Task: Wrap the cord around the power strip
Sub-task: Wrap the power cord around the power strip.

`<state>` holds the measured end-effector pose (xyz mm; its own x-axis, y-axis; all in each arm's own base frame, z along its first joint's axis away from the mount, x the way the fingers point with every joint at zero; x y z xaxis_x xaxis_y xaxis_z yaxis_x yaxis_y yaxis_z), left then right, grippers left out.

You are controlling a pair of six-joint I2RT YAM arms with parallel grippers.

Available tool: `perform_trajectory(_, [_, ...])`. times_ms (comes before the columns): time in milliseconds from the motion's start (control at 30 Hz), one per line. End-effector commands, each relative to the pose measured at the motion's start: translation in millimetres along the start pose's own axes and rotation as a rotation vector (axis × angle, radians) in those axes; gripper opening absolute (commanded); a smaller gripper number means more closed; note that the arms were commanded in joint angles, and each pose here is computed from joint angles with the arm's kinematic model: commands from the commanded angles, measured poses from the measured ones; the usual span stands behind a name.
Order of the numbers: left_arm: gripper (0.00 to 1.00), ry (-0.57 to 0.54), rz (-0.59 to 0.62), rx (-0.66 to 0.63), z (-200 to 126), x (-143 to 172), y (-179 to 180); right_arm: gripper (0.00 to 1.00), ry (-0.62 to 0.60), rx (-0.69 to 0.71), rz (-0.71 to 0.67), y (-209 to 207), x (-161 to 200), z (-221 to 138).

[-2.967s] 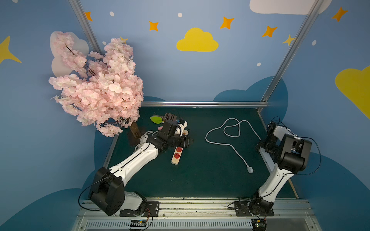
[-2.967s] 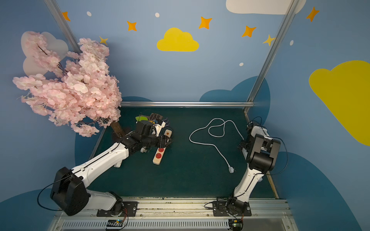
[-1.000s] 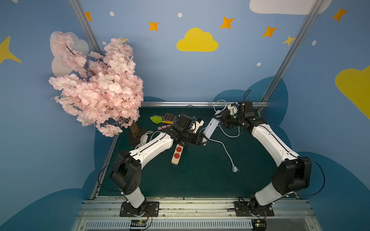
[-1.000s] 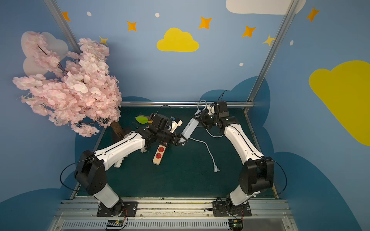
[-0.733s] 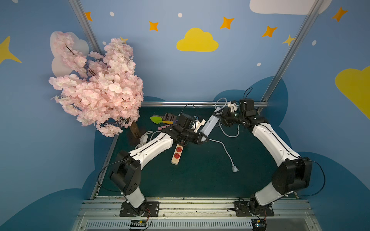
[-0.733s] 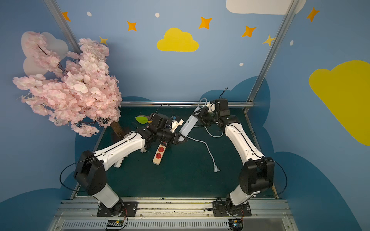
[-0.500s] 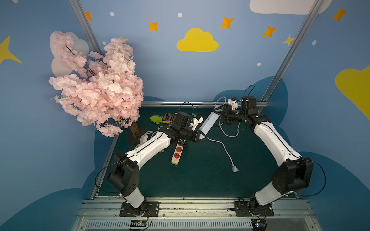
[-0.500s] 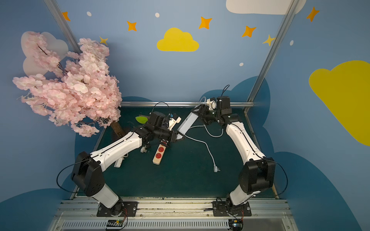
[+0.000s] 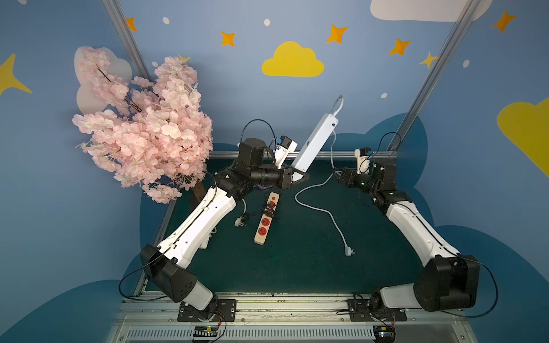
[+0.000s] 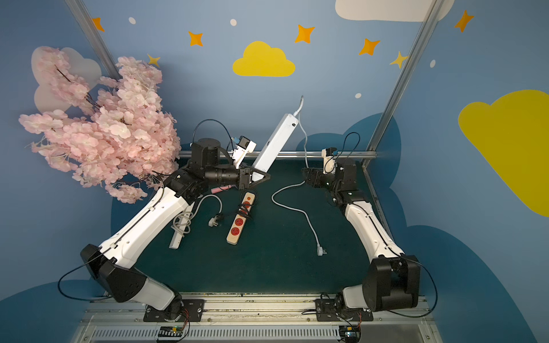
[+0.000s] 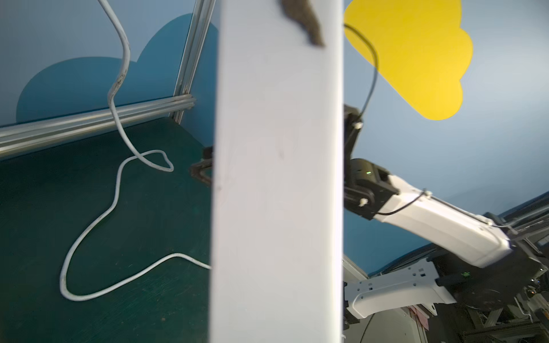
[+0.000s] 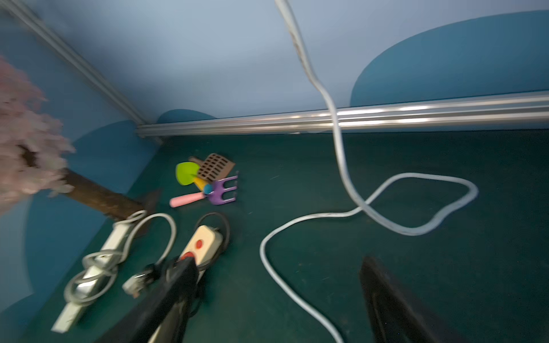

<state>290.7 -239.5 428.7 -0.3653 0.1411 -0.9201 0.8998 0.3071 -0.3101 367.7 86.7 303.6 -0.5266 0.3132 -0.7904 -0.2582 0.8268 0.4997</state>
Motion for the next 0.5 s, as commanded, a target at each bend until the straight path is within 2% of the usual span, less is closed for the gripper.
perform_trajectory(0, [0.02,-0.058,0.083,0.06,-11.7,-18.9,-16.7,0.87,-0.207,0.053,-0.219,-3.0,-23.8,14.7])
perform_trajectory(167, [0.02,-0.088,0.086,0.099,-18.4,-26.3,-26.4,0.87,-0.263,0.055,-0.28,-11.3,-34.6,47.9])
perform_trajectory(333, [0.03,-0.11,0.068,0.132,-22.1,-26.9,-30.6,0.87,-0.321,-0.059,-0.327,12.0,-54.1,77.8])
perform_trajectory(467, [0.03,-0.129,0.053,0.158,-24.0,-26.5,-32.9,0.83,-0.343,-0.071,-0.29,10.3,-64.9,106.1])
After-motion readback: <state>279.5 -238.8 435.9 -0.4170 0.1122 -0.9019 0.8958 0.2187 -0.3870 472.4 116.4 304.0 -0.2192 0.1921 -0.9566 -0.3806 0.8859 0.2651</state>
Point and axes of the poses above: each gripper's point midway between its finger pads, its own z axis out along the fingers, its own y axis along the line the jaws close on, x = y × z, the point moved 9 cm from there along -z, back along the fingers, and after that the axes turned 14 degrees about z, right-handed, at the moved point
